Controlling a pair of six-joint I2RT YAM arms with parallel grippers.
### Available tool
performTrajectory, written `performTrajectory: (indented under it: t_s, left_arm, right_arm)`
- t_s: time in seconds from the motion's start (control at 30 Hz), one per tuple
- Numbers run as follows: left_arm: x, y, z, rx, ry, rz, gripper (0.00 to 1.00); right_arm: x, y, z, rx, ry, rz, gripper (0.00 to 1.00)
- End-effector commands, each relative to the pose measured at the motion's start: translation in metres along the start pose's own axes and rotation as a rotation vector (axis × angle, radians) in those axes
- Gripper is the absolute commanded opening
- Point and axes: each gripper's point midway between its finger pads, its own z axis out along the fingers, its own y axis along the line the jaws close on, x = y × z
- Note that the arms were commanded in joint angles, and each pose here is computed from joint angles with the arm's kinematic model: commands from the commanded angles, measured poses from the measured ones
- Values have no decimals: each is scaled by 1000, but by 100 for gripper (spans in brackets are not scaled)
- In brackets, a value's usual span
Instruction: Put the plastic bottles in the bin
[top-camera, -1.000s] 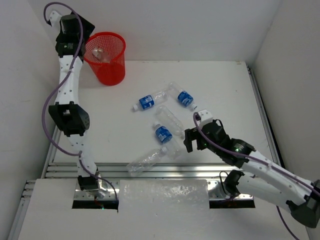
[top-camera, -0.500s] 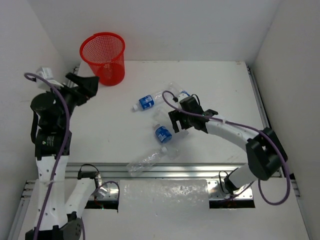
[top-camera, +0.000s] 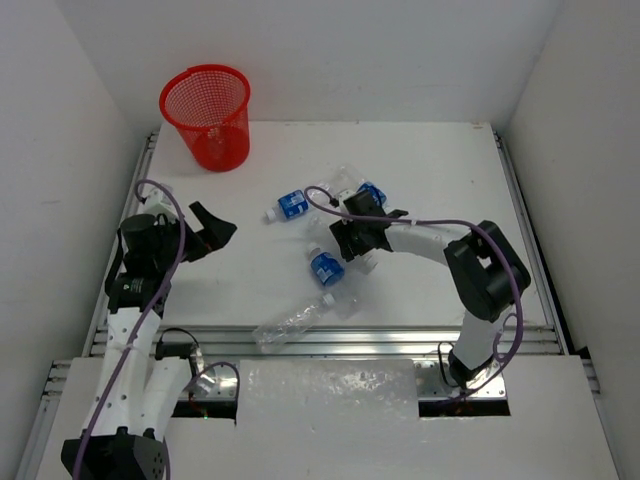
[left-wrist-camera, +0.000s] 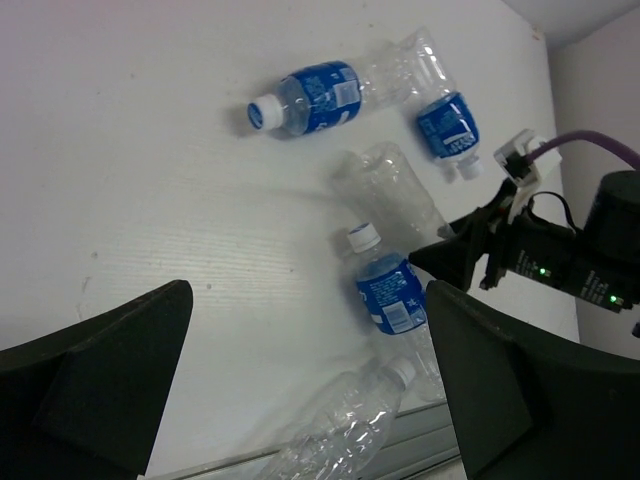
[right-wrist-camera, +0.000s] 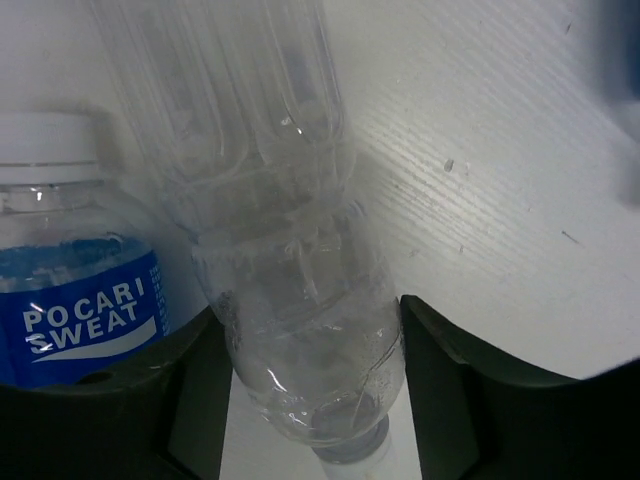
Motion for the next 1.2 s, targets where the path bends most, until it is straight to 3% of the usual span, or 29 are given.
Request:
performTrajectory:
  t_s: [0.0,0.17,0.27,0.43,0.57,0.77,0.93,1.0,1.07,1.1,1.17]
  left_arm:
    - [-15,-30,-3,153,-54,53,100]
    - [0,-49,8,267,-2,-29,100]
    - [22,-101,14,413,48,-14,100]
    - [24,-178,17,634,46,-9,100]
    - [30,-227,16,741,59,23,100]
    - [22,-278,-2,916,19,63,100]
    - [31,-300,-2,1005,60,88,98]
    - [34,-303,0,1016,80,97,71]
    - [34,-305,8,981,100,94,16]
    - [33,-303,13,955,90,114,14]
    - [16,-299,24,837,50,120,9]
  right_arm:
    - [-27,-6,-3,15,-72,-20,51]
    - [-41,-17,-45,90,-149,10,43]
    - [-52,-14,-82,91,-232,35,43]
    - [-71,42,-157,-239,-456,74,42]
    - [-78,63,-204,-362,-553,57,42]
    - [-81,90,-247,-525,-585,17,42]
    - [-84,101,-265,-590,-604,-3,42]
    - [-85,101,-270,-599,-620,-3,44]
    - [-86,92,-266,-544,-636,22,73]
    - [-85,86,-269,-511,-649,39,99]
    - [-75,68,-257,-406,-638,78,99]
